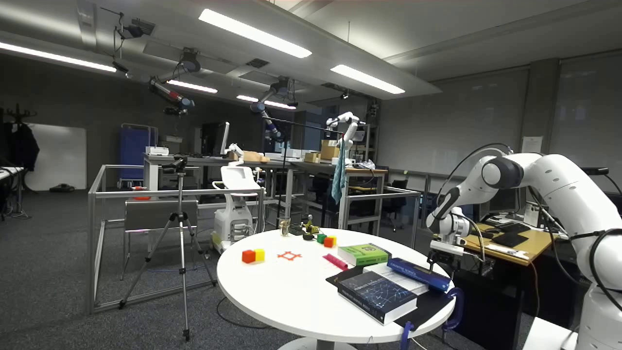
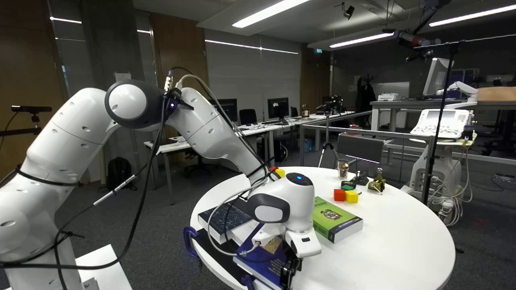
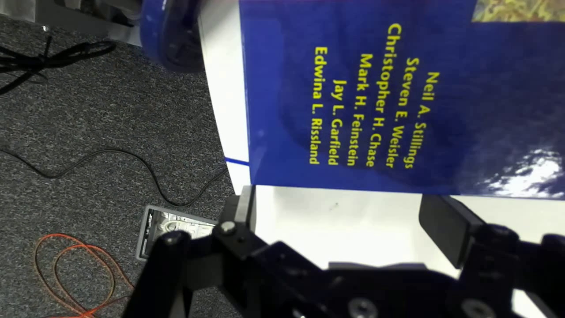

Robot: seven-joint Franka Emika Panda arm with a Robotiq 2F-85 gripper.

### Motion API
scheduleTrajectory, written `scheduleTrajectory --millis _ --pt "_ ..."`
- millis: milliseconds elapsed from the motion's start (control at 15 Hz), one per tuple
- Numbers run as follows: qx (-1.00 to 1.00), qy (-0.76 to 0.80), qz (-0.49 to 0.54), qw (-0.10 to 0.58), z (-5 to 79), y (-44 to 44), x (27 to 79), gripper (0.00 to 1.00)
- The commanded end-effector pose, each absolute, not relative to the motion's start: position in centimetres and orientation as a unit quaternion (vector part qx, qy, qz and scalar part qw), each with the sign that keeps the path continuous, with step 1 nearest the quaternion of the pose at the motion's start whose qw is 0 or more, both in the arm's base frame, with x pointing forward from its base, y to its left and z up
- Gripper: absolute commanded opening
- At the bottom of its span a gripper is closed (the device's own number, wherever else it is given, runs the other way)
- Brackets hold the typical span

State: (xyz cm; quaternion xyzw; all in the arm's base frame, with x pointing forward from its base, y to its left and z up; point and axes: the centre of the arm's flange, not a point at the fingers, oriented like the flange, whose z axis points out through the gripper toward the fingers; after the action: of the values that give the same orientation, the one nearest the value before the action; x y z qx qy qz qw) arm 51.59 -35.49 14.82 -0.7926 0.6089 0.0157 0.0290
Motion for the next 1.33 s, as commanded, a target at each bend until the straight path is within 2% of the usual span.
scheduleTrajectory --millis 0,1267 --pt "-0.802 0.597 0.008 0.029 15.8 -35.1 49.7 1.00" --pt "-0.782 0.620 0.034 0.042 17.6 -31.6 50.2 1.00"
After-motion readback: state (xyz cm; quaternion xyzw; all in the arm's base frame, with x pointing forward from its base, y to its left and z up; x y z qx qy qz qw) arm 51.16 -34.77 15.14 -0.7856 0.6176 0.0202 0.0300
